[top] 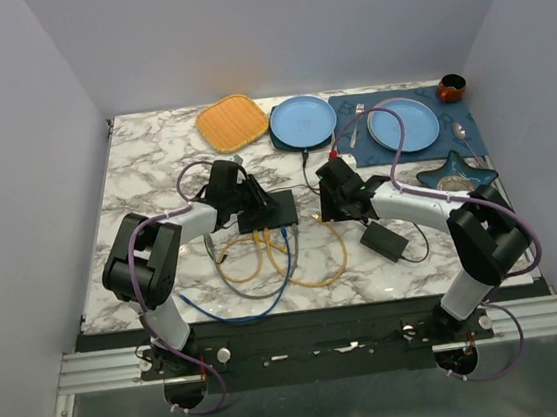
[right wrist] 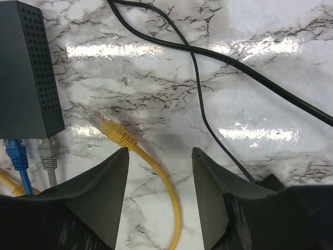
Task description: Pull the plug from the switch port
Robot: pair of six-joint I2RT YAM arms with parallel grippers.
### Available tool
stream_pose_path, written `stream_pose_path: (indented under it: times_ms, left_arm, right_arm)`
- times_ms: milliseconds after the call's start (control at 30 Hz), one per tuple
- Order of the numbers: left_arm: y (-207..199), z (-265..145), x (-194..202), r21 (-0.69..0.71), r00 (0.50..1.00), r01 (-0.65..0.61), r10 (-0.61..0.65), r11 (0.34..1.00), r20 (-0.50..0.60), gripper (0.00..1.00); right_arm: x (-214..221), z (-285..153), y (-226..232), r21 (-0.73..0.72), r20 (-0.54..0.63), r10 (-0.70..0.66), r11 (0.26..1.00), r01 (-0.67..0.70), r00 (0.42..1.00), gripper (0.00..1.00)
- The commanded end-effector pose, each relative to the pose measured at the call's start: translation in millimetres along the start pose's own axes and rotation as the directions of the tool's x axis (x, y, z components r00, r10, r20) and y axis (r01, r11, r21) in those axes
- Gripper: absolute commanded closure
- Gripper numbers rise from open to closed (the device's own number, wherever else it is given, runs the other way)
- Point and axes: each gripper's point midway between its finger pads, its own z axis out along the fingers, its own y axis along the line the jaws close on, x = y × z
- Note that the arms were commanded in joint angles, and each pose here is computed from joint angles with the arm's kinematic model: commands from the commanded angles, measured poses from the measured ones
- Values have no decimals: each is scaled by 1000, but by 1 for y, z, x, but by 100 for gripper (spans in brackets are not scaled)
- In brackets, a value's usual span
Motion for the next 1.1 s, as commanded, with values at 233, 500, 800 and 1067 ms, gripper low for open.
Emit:
stream_pose_path:
  times_ms: [233,500,800,1067]
  left_arm:
    - [12,-9,31,-15,996,46,-47,999,-79,58]
    - [16,-11,35,-28,995,56,-58,998,-81,58]
    - [22,-12,40,-40,994,68,-72,997,-87,58]
    - [20,-12,37,-42,994,66,-69,997,-82,59]
  right_arm:
    - [-20,-2,22,-86,17,-46,995,47,999,27]
    - [-4,20,26,-86,-53,-96,992,91,994,28]
    - [-3,36,27,-70,-79,-138,989,132,987,45]
    - [26,24,-7,43,-164,-133,989,141,978,70]
